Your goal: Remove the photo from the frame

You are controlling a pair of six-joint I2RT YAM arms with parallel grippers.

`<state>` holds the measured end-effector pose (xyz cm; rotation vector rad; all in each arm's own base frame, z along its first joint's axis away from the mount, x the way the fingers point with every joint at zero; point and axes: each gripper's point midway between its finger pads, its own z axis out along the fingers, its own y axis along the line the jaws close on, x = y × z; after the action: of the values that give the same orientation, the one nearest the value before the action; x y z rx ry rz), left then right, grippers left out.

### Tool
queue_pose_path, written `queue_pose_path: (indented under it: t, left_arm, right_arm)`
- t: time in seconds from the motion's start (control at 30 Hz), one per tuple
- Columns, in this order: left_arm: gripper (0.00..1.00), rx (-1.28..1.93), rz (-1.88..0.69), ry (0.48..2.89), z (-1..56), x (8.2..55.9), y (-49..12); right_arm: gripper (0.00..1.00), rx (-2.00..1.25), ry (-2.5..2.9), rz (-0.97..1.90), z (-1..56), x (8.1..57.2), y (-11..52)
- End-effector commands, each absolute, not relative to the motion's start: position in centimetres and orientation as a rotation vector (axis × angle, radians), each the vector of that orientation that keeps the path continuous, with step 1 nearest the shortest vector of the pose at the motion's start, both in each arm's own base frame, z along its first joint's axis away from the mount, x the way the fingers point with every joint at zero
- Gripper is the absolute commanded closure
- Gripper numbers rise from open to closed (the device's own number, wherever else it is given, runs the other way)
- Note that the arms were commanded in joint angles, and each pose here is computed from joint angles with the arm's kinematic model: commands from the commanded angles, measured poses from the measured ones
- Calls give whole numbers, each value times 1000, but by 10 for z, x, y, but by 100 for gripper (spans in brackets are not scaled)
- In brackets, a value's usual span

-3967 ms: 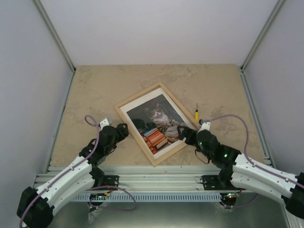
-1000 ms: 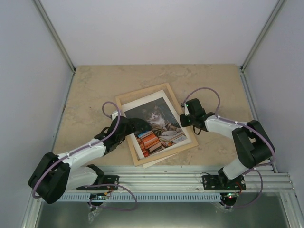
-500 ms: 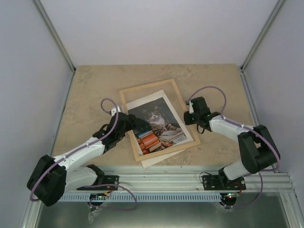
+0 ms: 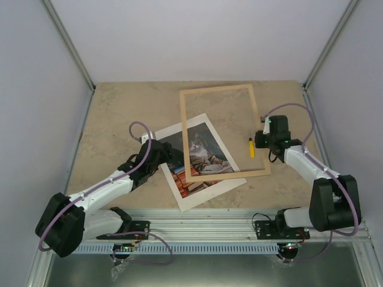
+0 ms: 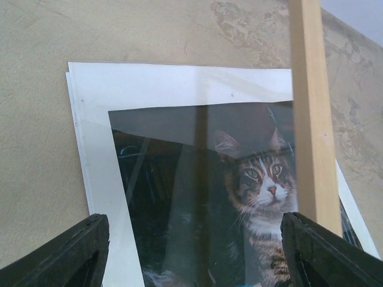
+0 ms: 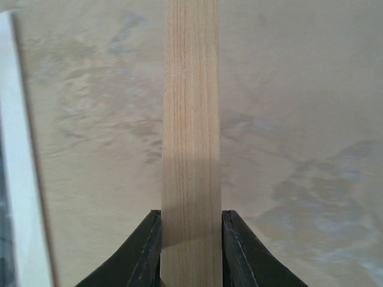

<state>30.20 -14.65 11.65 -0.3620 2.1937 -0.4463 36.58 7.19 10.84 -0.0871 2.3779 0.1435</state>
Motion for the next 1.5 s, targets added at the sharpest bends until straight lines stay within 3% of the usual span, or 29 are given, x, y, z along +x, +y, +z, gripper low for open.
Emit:
queue_pose_path:
  t: [0.0, 0.1, 0.63, 0.97, 1.33, 1.47]
  left_arm:
    - [19, -320, -444, 2174, 123, 305, -150]
    - [18, -296, -429, 2197, 116, 304, -150]
    - [13, -251, -440, 2195, 117, 295, -148]
    - [13, -270, -439, 2156, 126, 292, -141]
    - [13, -266, -427, 2169, 120, 295, -143]
    - [13, -264, -427, 2168, 118, 296, -144]
  right_arm:
    - [100, -105, 2277, 143, 137, 382, 43]
    - [99, -13, 2260, 226, 142, 386, 17]
    - [100, -45, 2362, -54, 117, 436, -95]
    - [100, -55, 2373, 26, 102, 441, -155]
    - [99, -50, 2496, 33, 33, 435, -186]
    - [94, -51, 2534, 22, 17, 435, -193]
